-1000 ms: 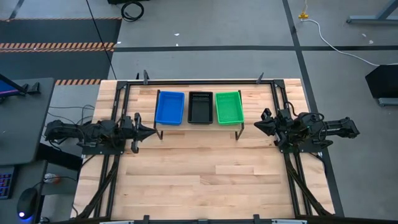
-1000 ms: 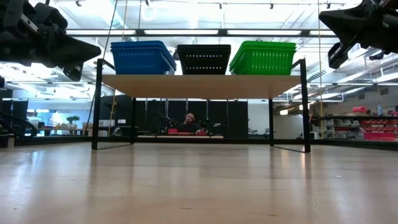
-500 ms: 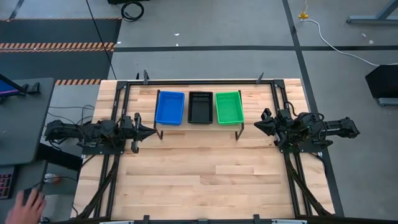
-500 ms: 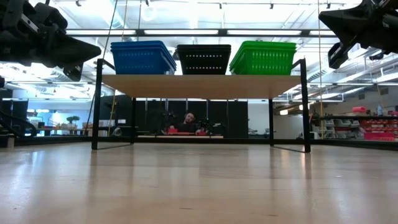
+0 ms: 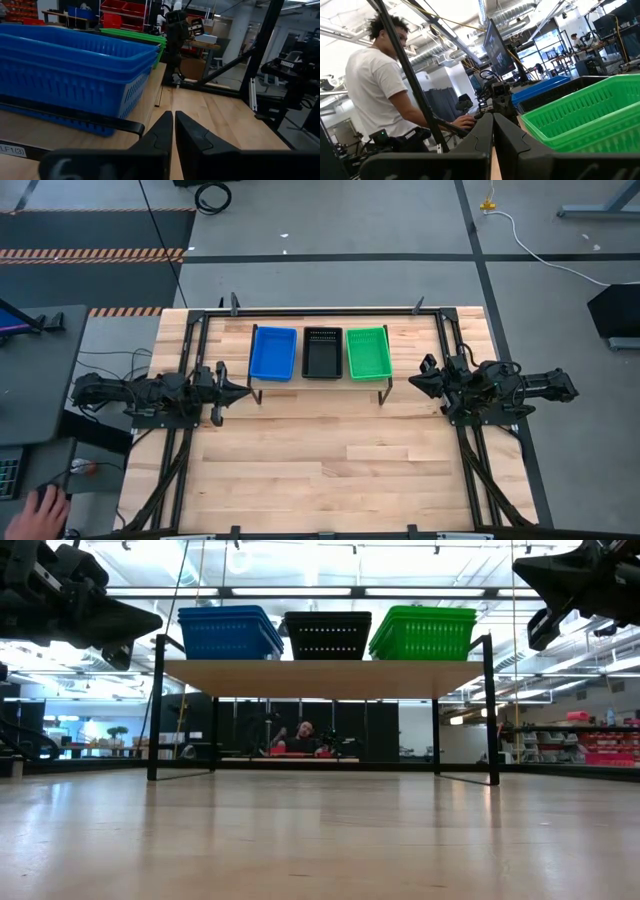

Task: Stack baskets on shelf by color
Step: Return to Home Position

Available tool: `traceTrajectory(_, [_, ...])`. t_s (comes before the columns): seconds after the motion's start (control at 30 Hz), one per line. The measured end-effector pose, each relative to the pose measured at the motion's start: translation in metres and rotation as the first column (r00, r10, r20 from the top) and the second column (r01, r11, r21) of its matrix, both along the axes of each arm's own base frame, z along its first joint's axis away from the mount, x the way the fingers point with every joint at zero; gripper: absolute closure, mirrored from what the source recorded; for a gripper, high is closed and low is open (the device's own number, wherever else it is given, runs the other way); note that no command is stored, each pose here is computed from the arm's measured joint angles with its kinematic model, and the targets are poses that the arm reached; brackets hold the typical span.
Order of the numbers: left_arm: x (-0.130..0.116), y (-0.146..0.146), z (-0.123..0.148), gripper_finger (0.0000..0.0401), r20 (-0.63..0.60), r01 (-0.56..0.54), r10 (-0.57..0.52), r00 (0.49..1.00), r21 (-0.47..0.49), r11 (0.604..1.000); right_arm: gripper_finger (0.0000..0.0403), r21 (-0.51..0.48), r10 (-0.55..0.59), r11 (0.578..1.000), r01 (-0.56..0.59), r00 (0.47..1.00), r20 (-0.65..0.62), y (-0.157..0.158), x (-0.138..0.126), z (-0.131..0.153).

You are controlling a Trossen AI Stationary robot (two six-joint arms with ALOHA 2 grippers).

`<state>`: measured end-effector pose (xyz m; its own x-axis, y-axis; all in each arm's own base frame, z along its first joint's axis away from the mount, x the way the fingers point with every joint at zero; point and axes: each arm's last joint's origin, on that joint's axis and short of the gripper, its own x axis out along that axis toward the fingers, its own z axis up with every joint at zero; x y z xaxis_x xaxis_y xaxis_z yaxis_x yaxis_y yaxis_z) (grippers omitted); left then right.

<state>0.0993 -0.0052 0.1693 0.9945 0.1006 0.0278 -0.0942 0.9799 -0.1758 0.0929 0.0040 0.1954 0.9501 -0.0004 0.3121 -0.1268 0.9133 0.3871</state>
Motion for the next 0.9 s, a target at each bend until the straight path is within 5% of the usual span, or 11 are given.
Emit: traceTrajectory(0.9, [0.0000, 0.0000, 0.0000, 0.0366, 0.000, 0.000, 0.000, 1.000, 0.000, 1.000, 0.0383, 0.000, 0.000, 1.000, 0.000, 1.000, 0.000, 0.0000, 0.0000, 0.0000])
